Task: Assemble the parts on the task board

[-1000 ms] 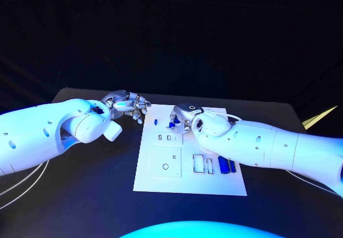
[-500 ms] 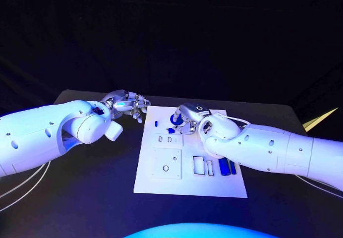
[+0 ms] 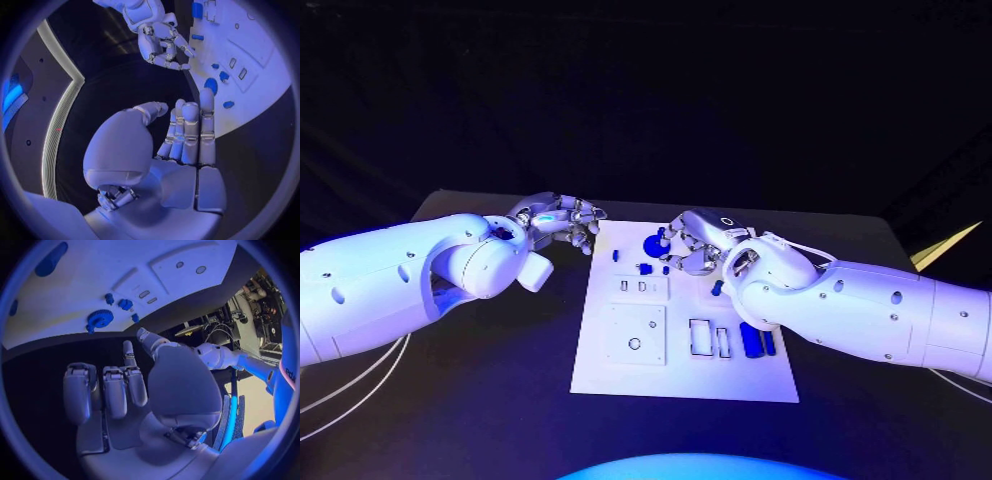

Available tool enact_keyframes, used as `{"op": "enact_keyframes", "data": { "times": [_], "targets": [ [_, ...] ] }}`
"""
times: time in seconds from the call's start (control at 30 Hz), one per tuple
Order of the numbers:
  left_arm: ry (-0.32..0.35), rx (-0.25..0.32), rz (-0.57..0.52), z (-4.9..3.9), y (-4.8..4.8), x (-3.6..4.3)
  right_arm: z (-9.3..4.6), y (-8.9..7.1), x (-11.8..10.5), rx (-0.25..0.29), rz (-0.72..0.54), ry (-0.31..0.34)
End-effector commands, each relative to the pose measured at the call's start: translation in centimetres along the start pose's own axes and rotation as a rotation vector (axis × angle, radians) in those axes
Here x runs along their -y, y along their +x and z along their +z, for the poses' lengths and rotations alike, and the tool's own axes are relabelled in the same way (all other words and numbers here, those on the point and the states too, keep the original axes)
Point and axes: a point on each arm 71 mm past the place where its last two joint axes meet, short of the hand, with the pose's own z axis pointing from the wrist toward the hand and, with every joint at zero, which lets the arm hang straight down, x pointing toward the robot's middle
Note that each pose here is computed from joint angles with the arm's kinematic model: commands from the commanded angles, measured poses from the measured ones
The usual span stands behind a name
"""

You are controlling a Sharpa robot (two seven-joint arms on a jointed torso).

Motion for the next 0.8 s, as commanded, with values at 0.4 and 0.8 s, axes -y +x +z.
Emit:
{"op": "enact_keyframes", "data": {
  "times": [0.4, 0.8],
  "targets": [
    [0.014, -0.013, -0.008, 0.06, 0.41, 0.01, 2.3, 1.1, -0.4, -0.121, -0.059, 0.013],
    [0.022, -0.016, -0.008, -0.08, 0.54, 0.13, 4.3, 2.4, -0.8, -0.148, -0.090, 0.034]
  ]
}}
